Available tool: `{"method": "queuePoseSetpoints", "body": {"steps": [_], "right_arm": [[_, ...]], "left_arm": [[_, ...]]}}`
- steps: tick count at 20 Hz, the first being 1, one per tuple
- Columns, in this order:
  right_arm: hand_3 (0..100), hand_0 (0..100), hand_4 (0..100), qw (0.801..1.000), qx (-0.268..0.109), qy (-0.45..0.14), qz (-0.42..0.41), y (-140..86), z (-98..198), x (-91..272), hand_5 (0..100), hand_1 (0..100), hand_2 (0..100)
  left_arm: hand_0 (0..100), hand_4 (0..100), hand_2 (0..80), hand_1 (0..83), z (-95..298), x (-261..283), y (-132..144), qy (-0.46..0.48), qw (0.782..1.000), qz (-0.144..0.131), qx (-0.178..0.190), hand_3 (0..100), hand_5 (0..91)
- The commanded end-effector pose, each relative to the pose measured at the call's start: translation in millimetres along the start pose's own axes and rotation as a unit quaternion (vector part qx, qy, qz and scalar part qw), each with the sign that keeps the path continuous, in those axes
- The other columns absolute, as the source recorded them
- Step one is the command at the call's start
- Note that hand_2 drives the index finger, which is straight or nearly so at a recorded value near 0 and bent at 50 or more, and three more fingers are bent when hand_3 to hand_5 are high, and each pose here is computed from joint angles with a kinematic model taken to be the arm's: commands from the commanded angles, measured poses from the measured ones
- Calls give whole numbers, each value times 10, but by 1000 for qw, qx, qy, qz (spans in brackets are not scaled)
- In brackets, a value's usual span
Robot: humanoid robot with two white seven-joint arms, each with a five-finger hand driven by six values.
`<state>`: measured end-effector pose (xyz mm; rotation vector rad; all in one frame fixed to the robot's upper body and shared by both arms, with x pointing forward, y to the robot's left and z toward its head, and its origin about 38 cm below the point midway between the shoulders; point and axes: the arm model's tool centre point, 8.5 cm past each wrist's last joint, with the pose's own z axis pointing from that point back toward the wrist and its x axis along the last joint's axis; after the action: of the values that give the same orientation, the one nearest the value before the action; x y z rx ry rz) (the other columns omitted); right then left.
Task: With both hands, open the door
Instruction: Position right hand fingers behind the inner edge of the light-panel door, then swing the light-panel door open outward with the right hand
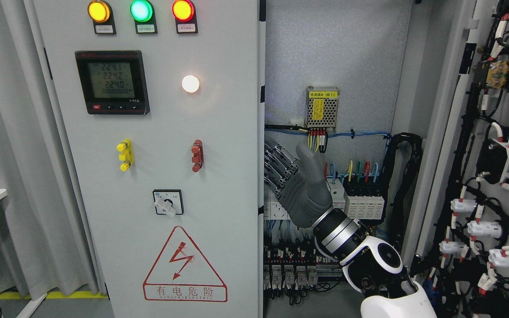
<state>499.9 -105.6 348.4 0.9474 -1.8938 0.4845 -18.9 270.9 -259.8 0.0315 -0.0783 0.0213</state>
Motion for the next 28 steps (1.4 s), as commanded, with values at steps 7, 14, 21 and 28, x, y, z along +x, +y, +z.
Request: {"method": "queuePoseSetpoints", "body": {"steps": [7, 14, 21, 28], "right_arm": [[0, 219, 0, 1000, 22, -8, -4, 78, 68, -17, 0, 0, 0], [0, 219, 0, 999, 33, -13, -2, 150, 75, 3, 0, 0, 0], [0, 219, 0, 997, 81, -10, 7, 513, -17, -27, 0, 0, 0], [0, 219, 0, 992, 126, 19, 5, 806, -80, -232, 0, 0, 0]], "left_arm": [[289, 33, 28, 0, 9, -11, 109, 0, 1000, -1, 9, 28, 0], [289, 33, 28, 0, 8, 0, 118, -1, 1000, -1, 9, 28, 0], [289, 32, 28, 0, 8, 3, 118, -2, 1000, -1, 9, 28, 0], [289, 33, 27, 0, 11, 4, 148, -3, 1000, -1, 12, 28, 0]]}}
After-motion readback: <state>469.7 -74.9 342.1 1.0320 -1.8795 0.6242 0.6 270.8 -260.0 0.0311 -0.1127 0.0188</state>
